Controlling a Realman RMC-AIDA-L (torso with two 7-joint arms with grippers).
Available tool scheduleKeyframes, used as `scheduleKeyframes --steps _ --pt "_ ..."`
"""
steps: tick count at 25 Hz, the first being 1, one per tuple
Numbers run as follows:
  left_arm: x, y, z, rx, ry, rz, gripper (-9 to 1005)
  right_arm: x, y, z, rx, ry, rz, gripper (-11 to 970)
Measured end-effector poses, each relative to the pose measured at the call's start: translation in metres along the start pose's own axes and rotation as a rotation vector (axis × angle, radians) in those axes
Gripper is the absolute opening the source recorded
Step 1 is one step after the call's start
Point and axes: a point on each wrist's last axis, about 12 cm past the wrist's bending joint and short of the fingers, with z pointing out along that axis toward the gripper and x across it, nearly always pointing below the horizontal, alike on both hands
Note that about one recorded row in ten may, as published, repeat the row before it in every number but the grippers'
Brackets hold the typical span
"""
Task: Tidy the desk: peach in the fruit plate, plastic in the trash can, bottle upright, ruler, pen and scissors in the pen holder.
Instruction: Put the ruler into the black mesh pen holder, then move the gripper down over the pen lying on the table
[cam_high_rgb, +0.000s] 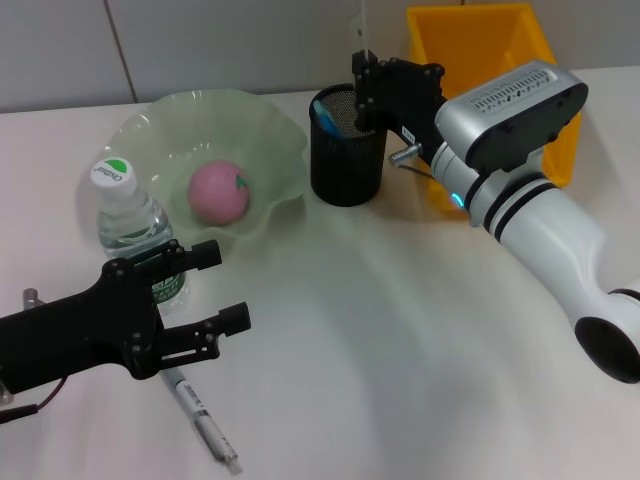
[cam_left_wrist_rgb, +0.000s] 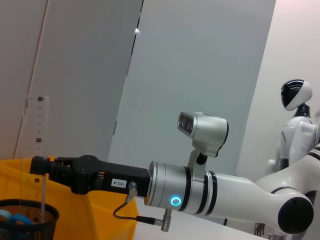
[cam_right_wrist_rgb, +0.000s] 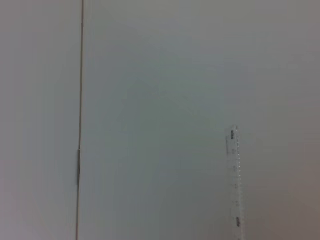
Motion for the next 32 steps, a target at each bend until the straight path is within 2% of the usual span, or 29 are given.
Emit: scheduleKeyframes --steps 7,12,19,28,32 --pt "0.0 0.0 0.0 0.004 -0.002 0.001 839 0.002 -0.002 0.0 0.002 0.014 0.03 19" --pt "0.0 -0.001 0.0 0.006 -0.003 0.001 838 0.003 -0.002 -0.001 0.001 0.022 0.03 223" --pt "0.0 -0.001 -0.002 0.005 -0.001 -0.003 837 0.004 -0.003 -0.004 0.008 0.014 0.042 435" --pt "0.001 -0.002 -0.005 0.01 0.004 -0.003 835 0.004 -0.007 -0.014 0.025 -0.041 0.081 637" --pt "-0.001 -0.002 -0.006 0.015 0.006 0.005 834 0.002 -0.007 -0.026 0.02 -0.118 0.111 700"
